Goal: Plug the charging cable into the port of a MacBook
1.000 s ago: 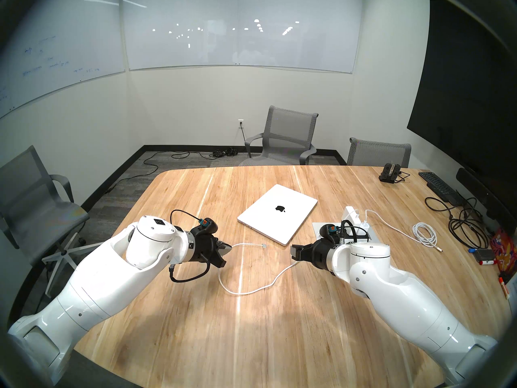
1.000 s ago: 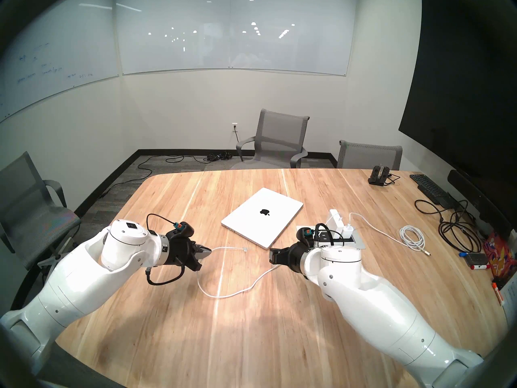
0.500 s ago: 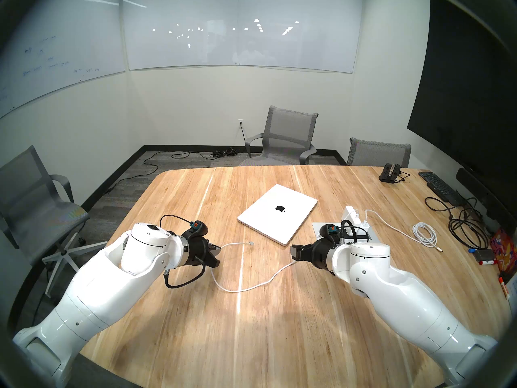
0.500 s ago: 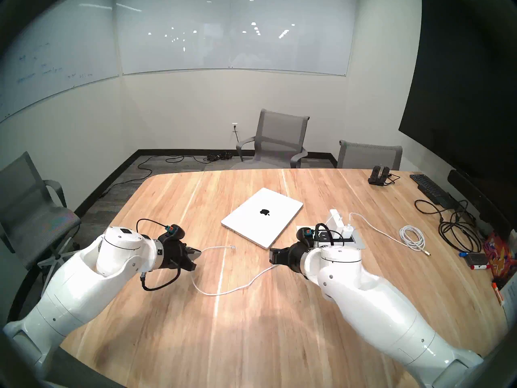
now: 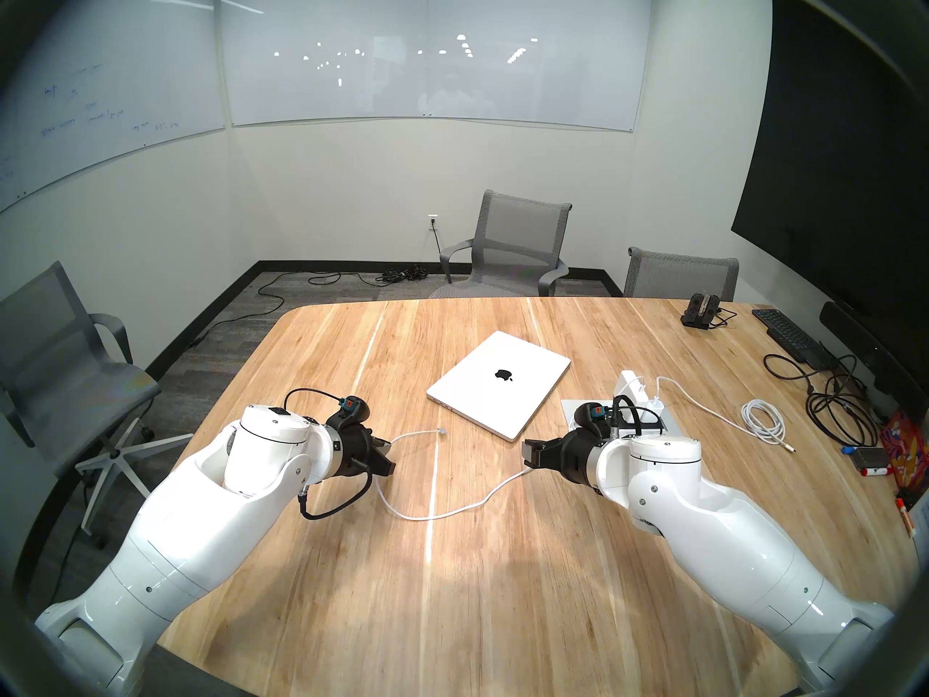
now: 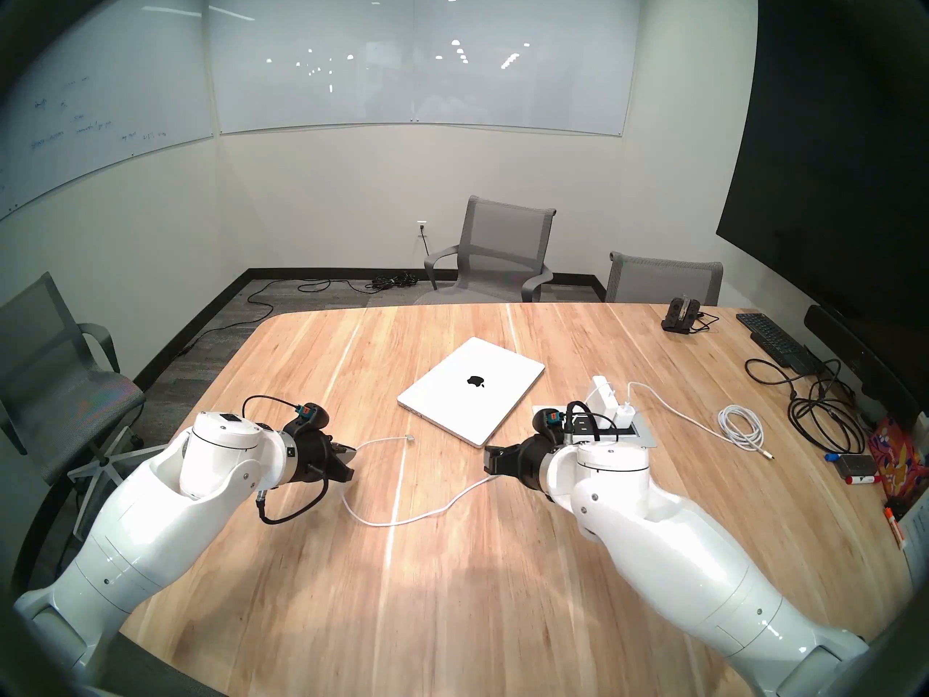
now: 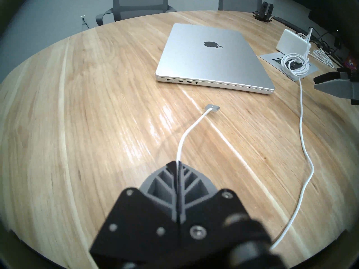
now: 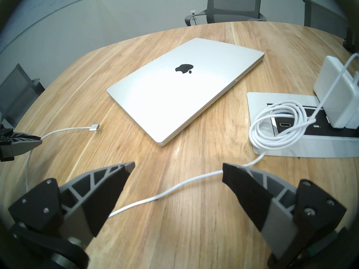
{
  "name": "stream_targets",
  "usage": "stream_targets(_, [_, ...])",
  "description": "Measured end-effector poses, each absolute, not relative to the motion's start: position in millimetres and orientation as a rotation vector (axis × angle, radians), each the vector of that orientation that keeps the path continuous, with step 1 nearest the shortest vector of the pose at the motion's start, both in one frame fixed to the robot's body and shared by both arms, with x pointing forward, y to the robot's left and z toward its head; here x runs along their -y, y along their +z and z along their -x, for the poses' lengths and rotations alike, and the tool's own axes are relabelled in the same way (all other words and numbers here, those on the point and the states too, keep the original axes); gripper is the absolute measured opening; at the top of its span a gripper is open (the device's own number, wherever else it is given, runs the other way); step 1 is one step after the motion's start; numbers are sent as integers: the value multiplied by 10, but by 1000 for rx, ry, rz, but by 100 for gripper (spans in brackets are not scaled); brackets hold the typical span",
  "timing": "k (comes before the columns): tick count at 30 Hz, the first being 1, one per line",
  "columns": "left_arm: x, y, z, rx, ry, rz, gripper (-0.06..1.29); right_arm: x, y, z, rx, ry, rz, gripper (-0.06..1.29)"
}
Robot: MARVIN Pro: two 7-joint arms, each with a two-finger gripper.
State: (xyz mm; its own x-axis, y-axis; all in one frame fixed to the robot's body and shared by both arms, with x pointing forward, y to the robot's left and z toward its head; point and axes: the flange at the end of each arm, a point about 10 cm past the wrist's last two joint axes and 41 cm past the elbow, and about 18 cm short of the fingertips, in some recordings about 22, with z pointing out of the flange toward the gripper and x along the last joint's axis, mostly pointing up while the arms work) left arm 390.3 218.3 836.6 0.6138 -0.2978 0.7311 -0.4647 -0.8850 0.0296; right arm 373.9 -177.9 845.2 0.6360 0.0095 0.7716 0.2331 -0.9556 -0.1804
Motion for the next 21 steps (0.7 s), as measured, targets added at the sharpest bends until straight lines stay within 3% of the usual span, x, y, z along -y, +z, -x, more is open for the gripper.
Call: stream_targets(21, [-2182, 8350, -3990, 498, 1195, -2686, -2, 1779, 8451, -3739, 197, -1222, 2595, 122])
